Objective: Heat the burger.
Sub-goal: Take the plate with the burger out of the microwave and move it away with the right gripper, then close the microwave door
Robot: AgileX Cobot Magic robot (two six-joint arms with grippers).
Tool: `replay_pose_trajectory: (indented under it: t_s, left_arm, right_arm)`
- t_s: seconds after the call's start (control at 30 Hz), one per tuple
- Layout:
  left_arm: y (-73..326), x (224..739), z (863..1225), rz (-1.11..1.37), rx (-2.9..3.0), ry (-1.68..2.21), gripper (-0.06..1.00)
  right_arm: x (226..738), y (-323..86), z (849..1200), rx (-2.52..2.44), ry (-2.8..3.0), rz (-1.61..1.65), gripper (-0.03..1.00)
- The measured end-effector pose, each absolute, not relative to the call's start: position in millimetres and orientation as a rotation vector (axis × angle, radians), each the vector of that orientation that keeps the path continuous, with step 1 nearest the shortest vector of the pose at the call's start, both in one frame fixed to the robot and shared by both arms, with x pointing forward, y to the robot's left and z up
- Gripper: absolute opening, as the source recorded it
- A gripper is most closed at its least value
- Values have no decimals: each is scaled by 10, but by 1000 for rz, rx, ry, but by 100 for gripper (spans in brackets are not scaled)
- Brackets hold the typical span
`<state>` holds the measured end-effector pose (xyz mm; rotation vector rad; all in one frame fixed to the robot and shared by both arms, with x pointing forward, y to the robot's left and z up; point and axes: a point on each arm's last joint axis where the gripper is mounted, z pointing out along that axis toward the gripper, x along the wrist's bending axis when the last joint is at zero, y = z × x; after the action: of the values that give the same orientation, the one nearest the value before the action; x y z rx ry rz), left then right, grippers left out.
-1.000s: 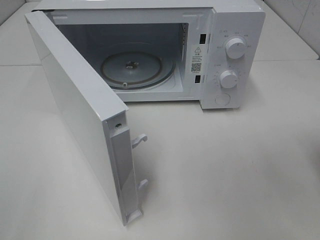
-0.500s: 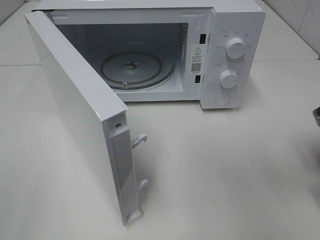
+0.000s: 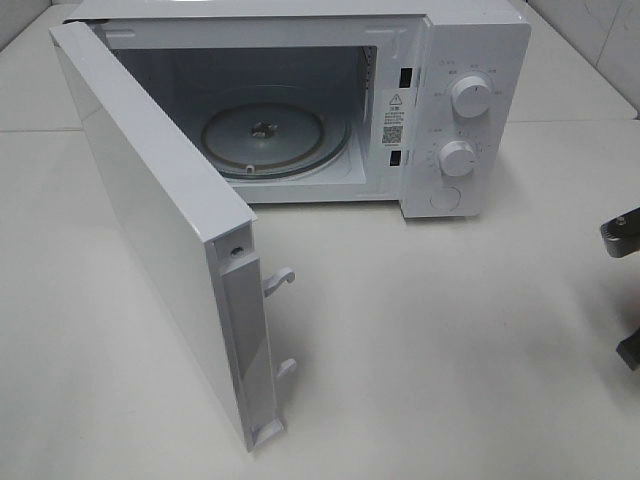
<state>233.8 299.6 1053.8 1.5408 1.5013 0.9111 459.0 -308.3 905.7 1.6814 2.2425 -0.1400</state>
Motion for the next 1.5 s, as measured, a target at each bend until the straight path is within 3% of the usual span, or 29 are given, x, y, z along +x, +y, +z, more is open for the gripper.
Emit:
replay_pose_trajectory:
  t_s: [0.07,0.17,0.23,0.33,0.63,1.07,1.5]
  left_arm:
    - [2996,2338,10538,911,1541,1501,99]
    - [2996,2338,10538,911,1541,1501,99]
    - [2996,2338,10538,911,1541,1501,99]
    - [2996,2338,10538,911,1541,1501,99]
    - [2996,2338,10538,911,1541,1501,99]
    - [2996,2338,10538,911,1541,1501,99]
    - [2996,2338,10538,911,1541,1501,99]
  right_arm:
    - [4596,-3077,9056,1687,2240,-129,50]
    - [4595,-3076,9053,1691,2239,-129,58]
    - [4590,-3065,9049,1725,2229,-115,81]
    - [4589,-3052,9066,1753,2211,-87,88]
    - [4609,-2986,9341,1933,2051,100,91]
    - [4588,-2877,10142,2069,2051,225,94]
    - [4523,-2745,10331,2112,2085,428,94]
